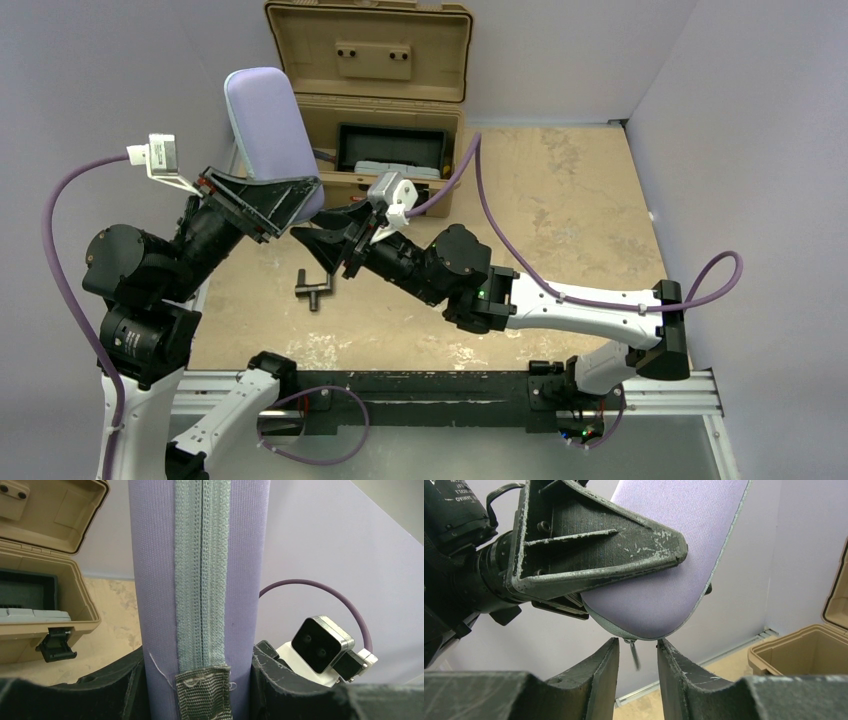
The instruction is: Open the umbrella
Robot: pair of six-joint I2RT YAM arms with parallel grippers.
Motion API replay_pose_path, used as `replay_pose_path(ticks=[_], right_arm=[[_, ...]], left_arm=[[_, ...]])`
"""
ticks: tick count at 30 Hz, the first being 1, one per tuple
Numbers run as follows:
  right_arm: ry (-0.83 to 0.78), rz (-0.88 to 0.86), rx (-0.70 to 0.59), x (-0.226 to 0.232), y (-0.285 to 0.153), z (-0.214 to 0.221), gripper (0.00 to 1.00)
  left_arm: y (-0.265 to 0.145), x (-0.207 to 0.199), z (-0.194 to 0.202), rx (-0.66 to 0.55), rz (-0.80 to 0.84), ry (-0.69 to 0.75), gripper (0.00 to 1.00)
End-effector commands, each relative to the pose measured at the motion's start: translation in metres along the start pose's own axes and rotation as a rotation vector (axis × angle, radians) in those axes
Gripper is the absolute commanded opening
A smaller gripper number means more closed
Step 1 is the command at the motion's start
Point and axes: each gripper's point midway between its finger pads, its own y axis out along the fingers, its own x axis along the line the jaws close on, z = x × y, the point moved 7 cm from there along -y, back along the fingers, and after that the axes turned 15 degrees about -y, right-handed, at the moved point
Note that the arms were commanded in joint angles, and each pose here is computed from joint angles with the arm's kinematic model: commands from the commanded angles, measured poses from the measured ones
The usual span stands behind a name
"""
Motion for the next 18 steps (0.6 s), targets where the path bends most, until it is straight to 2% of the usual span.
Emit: replay_pose_path(ticks=[1,4,7,9,11,18], right_arm=[[-0.003,0.024,-0.078,-0.0057,0.004,-0.0301,0.35],[-0.012,0.023,-0.077,-0.0057,0.0045,-0.0301,0.33],[-0.016,0.016,-0.079,-0.0048,0.0047,-0.03,0.25],[-0.017,0.015,-0.077,-0.005,0.0047,-0.0287,0.17],[-0.02,0.013,-0.077,-0.0045,0.005,-0.0286,0.02],[-0.025,0.031,-0.09,-0.0088,-0.001,-0.0312,0.0]], left_arm=[[-0.0012,-0.0251,-0.0111,-0.054,0.123,0.055,0.0],[-0.0007,-0.0241,-0.011,-0.055,0.121,0.055,0.0],[-0.0002,-0.0237,-0.0112,-0.056,0.121,0.054,0.0],[0.0002,-0.0237,-0.0114,-0.057,0.121,0.053,0.0],[0.0007,-0.0236,-0.0114,-0.056,0.121,0.051,0.0],[0.001,-0.0222,-0.0102,-0.048,0.115,0.043,0.0]])
